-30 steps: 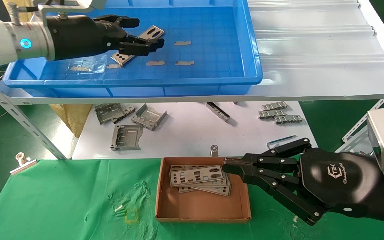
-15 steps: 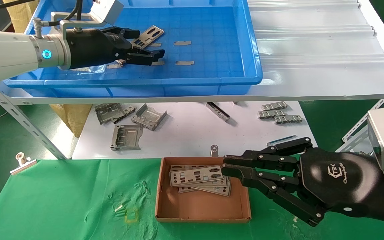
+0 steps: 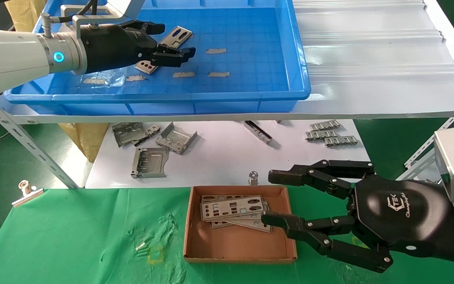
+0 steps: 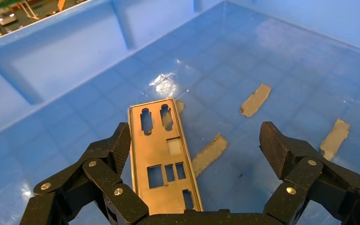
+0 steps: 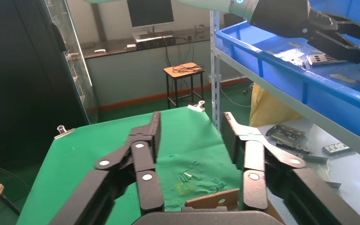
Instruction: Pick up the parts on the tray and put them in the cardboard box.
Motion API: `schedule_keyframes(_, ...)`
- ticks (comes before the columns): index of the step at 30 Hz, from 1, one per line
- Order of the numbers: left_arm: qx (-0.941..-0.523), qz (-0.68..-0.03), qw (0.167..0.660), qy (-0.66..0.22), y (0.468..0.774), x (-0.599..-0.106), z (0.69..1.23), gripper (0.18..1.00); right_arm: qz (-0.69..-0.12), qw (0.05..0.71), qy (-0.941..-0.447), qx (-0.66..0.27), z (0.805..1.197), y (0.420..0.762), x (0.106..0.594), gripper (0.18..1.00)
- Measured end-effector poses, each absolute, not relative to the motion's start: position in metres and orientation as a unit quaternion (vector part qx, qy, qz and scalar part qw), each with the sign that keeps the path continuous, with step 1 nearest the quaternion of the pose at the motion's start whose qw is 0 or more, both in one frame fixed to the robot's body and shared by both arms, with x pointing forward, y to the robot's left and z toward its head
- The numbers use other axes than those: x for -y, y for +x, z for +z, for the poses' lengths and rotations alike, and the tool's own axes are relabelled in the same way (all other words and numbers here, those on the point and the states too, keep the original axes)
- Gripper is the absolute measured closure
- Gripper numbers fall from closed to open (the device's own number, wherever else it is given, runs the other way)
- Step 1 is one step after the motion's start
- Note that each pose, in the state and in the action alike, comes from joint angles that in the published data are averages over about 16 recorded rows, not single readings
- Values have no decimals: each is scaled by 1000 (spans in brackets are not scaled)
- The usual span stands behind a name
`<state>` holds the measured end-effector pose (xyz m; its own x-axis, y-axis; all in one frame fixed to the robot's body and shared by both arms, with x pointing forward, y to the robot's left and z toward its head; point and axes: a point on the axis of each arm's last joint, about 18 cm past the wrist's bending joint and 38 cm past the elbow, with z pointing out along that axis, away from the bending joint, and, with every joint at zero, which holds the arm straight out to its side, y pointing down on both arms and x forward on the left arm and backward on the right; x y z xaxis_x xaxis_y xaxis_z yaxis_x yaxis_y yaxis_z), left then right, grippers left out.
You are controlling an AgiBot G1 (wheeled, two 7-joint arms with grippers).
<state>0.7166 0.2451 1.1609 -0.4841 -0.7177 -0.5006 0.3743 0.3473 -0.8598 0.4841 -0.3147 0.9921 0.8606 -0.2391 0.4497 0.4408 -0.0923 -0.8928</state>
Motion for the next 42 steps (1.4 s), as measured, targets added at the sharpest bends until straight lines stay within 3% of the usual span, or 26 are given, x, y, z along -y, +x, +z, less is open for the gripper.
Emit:
schedule_keyframes(19,-637,-549,517,-158,727,-253,1165,187,-254,670,-694,73,992,484,315,309)
schedule_keyframes(32,-630,-560,506,-183,732,-254,1158,260,-254,670,-694,73,992,484,315,192)
schedule_keyframes(42,-631,-562,500,-188,733,-254,1153,436,-254,670,-694,73,992,484,315,179)
